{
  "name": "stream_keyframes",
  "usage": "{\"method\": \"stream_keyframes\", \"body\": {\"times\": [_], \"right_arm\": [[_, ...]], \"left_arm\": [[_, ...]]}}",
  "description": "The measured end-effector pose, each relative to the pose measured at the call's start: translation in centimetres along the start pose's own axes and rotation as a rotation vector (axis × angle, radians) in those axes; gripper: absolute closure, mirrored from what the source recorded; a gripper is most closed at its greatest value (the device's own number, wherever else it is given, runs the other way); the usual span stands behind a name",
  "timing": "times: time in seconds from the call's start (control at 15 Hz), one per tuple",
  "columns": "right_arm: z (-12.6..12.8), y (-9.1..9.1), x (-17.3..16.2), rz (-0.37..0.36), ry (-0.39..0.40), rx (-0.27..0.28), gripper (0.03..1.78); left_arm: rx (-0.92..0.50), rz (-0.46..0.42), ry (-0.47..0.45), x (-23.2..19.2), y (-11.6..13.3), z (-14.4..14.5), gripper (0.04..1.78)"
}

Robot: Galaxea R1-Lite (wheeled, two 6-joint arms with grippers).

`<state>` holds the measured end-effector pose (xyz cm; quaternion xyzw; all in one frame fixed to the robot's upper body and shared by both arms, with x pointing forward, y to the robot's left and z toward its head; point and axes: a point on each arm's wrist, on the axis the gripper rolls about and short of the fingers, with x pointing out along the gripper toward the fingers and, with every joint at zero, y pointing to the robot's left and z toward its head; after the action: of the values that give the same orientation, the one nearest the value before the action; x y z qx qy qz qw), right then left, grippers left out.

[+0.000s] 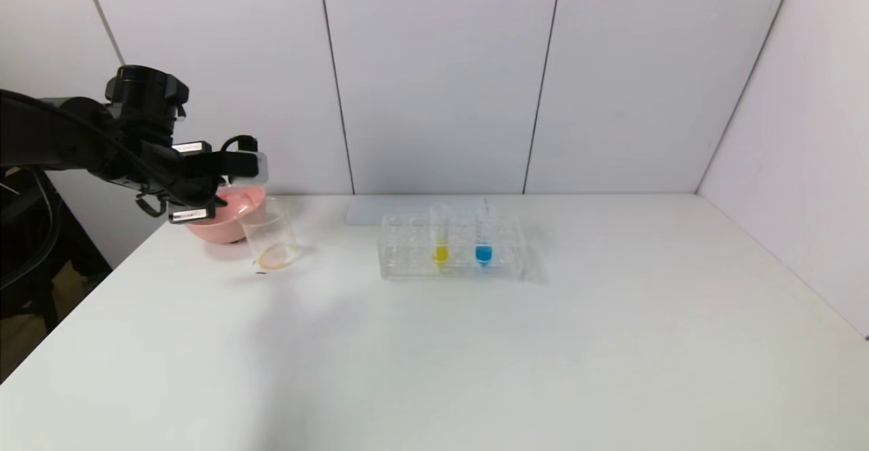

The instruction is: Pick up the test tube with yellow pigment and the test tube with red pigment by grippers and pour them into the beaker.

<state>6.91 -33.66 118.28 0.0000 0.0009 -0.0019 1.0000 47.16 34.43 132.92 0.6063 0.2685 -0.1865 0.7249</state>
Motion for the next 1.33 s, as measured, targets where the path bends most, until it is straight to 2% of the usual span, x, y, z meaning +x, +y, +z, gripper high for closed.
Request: {"method": "stream_keyframes", "body": {"times": [0.33, 1.0, 1.33], "right_arm": [[0.0, 0.0, 0.0, 0.0, 0.0, 0.0, 0.11], [0.0, 0.0, 0.0, 0.0, 0.0, 0.0, 0.11], [0.0, 0.0, 0.0, 0.0, 0.0, 0.0, 0.11]], "left_arm": [[0.016, 0.0, 0.003, 0.0, 0.0, 0.2, 1.38], [0.064, 0.02, 0.069, -0.3, 0.0, 1.0, 1.38], [0.183, 0.086, 0.182, -0.7, 0.5, 1.6, 1.38]]}}
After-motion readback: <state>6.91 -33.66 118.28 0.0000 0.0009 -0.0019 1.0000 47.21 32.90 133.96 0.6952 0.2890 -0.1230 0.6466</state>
